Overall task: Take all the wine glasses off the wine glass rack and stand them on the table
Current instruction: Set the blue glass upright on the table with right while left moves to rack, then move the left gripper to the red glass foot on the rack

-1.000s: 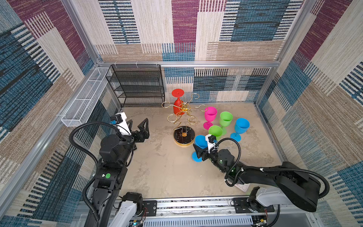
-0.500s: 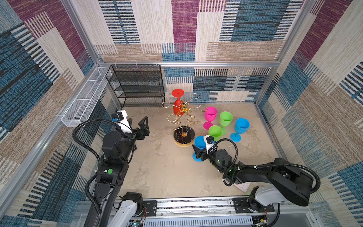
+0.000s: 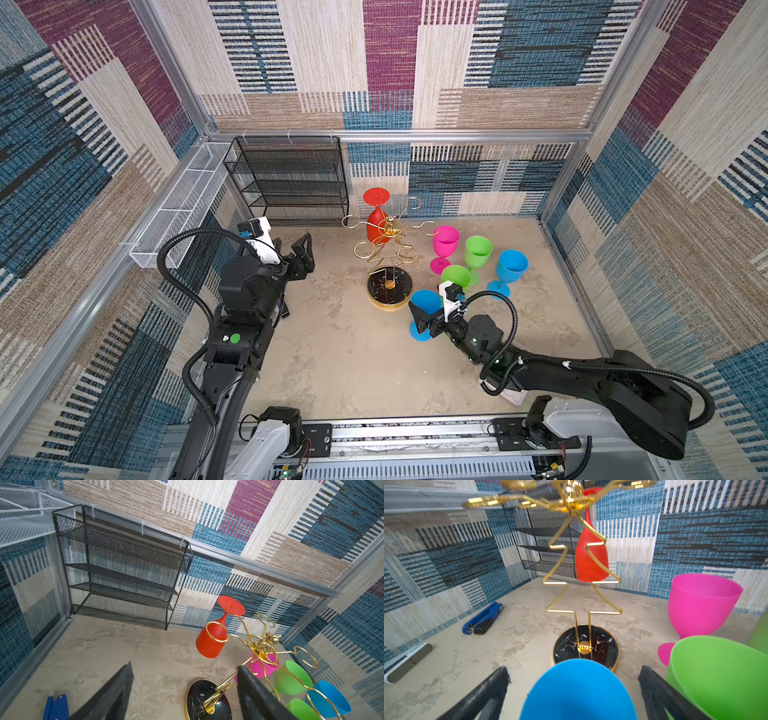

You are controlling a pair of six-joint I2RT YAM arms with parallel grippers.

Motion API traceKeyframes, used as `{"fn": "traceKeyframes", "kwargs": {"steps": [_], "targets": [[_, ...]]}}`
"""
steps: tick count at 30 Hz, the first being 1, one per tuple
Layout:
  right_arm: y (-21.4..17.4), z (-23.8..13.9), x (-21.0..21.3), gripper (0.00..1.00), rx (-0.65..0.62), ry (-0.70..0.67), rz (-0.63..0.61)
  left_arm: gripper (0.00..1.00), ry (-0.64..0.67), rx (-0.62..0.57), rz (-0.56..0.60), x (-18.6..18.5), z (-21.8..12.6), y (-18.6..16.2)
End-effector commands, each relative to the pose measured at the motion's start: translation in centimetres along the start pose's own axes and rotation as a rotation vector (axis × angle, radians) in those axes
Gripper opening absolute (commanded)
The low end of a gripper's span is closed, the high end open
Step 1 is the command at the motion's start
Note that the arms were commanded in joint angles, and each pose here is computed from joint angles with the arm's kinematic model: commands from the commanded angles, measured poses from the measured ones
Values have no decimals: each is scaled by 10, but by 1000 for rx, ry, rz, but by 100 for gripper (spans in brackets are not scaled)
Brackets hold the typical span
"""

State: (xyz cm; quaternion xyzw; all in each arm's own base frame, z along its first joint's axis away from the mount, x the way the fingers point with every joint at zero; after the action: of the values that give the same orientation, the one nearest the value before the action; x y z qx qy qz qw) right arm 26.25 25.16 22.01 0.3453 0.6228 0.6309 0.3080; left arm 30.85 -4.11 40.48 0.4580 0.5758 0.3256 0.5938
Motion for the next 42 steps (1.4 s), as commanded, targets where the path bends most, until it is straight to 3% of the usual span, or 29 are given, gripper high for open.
{"fn": "traceKeyframes", "kwargs": {"steps": [1, 7, 11, 20, 25, 33, 42], "targets": [[16, -6, 10, 99, -7, 70, -13, 76, -117, 107, -62, -17, 10, -4], [36, -25, 12, 99, -26, 107, 1, 73, -297, 222, -123, -38, 43, 7], [56, -36, 13, 99, -36, 131, -3, 73, -416, 391, -143, -55, 76, 2], [93, -41, 14, 99, 6, 147, 90, 67, -462, 654, -234, -51, 156, -28], [96, -31, 19, 99, 75, 159, 124, 64, -464, 688, -226, -57, 184, -41], [102, -30, 20, 99, 65, 166, 139, 62, -420, 706, -167, -60, 221, -57], [105, -36, 17, 99, 54, 154, 137, 59, -427, 722, -121, -71, 234, -75]]}}
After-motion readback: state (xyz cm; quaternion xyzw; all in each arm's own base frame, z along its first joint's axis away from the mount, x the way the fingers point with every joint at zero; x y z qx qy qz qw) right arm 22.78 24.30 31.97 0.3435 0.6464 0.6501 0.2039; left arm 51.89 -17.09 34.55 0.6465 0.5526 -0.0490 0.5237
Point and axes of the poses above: each gripper's point midway between its finger pads, its own z axis out along the fingers, its own x axis along the line the jaws close on, y = z × x, the point moved 2 cm from there along -z, back along the fingers, and after that the axes turned 4 degrees about -z, right-handed, at the moved point
